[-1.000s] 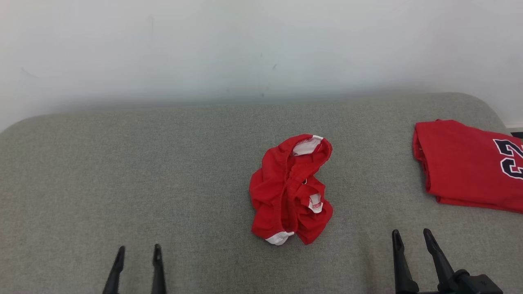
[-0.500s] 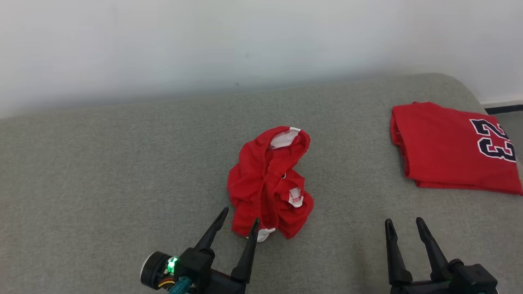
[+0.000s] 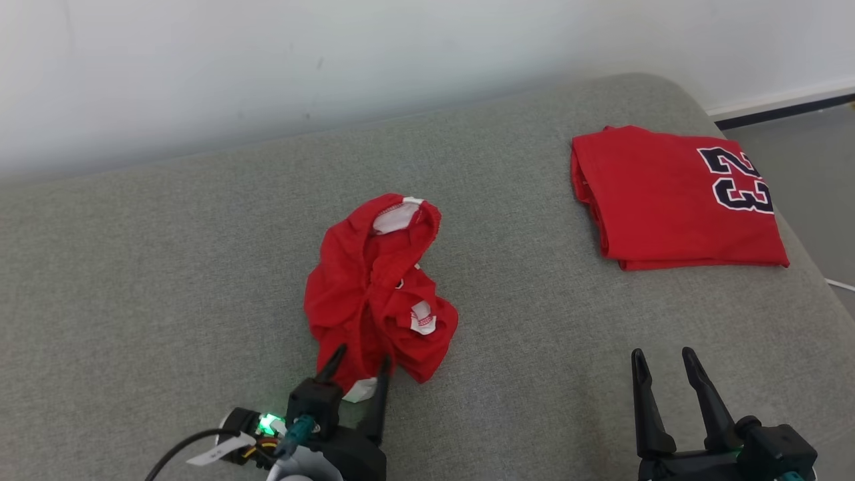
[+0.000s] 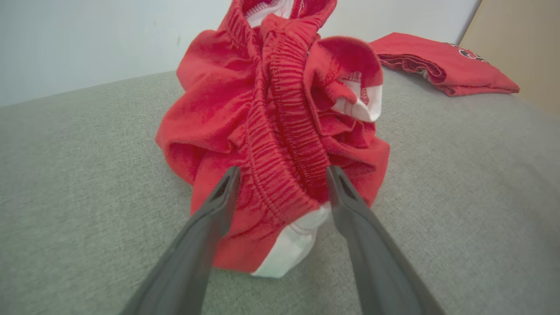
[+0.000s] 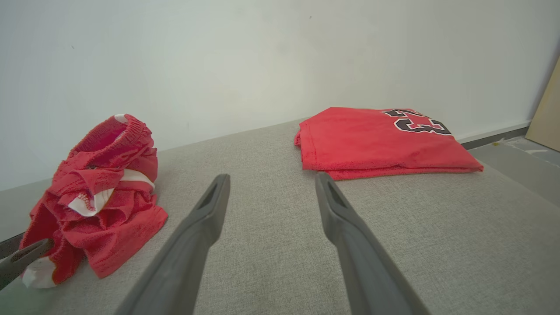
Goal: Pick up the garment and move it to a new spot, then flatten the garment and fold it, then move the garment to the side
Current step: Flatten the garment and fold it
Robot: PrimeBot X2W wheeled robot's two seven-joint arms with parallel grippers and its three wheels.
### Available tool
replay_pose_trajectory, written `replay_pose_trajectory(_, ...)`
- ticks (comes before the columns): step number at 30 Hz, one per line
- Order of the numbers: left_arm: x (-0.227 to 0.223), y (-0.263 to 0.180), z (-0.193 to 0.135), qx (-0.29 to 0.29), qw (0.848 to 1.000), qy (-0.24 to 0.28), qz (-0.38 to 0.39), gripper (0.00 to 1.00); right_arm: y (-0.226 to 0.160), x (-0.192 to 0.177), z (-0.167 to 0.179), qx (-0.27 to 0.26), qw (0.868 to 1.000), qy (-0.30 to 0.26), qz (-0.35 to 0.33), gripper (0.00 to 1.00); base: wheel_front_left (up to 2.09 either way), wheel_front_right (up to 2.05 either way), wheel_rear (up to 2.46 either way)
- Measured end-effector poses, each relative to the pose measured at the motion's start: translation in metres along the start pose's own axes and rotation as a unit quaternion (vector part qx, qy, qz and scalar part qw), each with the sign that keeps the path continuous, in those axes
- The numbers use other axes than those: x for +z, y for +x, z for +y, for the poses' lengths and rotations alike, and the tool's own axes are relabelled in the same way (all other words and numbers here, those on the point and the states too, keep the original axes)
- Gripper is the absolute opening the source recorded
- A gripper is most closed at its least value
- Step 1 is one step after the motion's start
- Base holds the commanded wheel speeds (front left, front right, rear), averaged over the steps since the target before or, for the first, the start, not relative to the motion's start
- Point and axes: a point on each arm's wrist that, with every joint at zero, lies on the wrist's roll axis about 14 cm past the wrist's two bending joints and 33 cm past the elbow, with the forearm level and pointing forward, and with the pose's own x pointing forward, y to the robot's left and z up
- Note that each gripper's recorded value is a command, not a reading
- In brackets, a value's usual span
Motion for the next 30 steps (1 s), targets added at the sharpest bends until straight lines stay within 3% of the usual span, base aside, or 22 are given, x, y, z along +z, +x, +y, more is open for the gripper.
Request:
replay_pose_trajectory(1, -0.001, 0.002, 0.003, 0.004, 1.0, 0.002, 0.003, 0.13, 0.0, 0.0, -0.002, -0.003, 1.0, 0.0, 0.001, 1.0, 0.0, 0.0, 0.0)
replay_pose_trajectory(2, -0.001, 0.004, 0.005, 0.008, 1.0, 0.001, 0.003, 0.0, 0.0, -0.001, -0.003, -0.005, 1.0, 0.0, 0.001, 1.0, 0.0, 0.0, 0.0)
replay_pose_trajectory(8, 0.008, 0.003, 0.022, 0.037, 0.999, -0.017, -0.009, 0.0, 0.002, 0.001, -0.001, -0.002, 1.0, 0.002, -0.003, 1.0, 0.0, 0.0, 0.0)
replay_pose_trajectory(14, 0.066, -0.008, 0.046, 0.075, 0.99, -0.054, -0.103, 0.0, 0.005, -0.002, 0.008, 0.015, 1.0, 0.005, 0.002, 1.0, 0.0, 0.0, 0.0)
replay_pose_trajectory(17, 0.073, -0.03, 0.064, 0.112, 0.983, -0.07, -0.126, 0.0, 0.009, -0.006, 0.019, 0.033, 0.999, 0.007, 0.007, 1.0, 0.0, 0.0, 0.0)
replay_pose_trajectory(24, 0.031, -0.108, 0.113, 0.232, 0.96, -0.115, -0.107, 0.0, 0.023, -0.007, 0.056, 0.09, 0.996, 0.012, 0.006, 1.0, 0.0, 0.0, 0.0)
replay_pose_trajectory(30, -0.02, -0.161, 0.124, 0.297, 0.94, -0.158, -0.057, 0.0, 0.027, -0.008, 0.077, 0.123, 0.992, 0.014, 0.006, 1.0, 0.0, 0.0, 0.0)
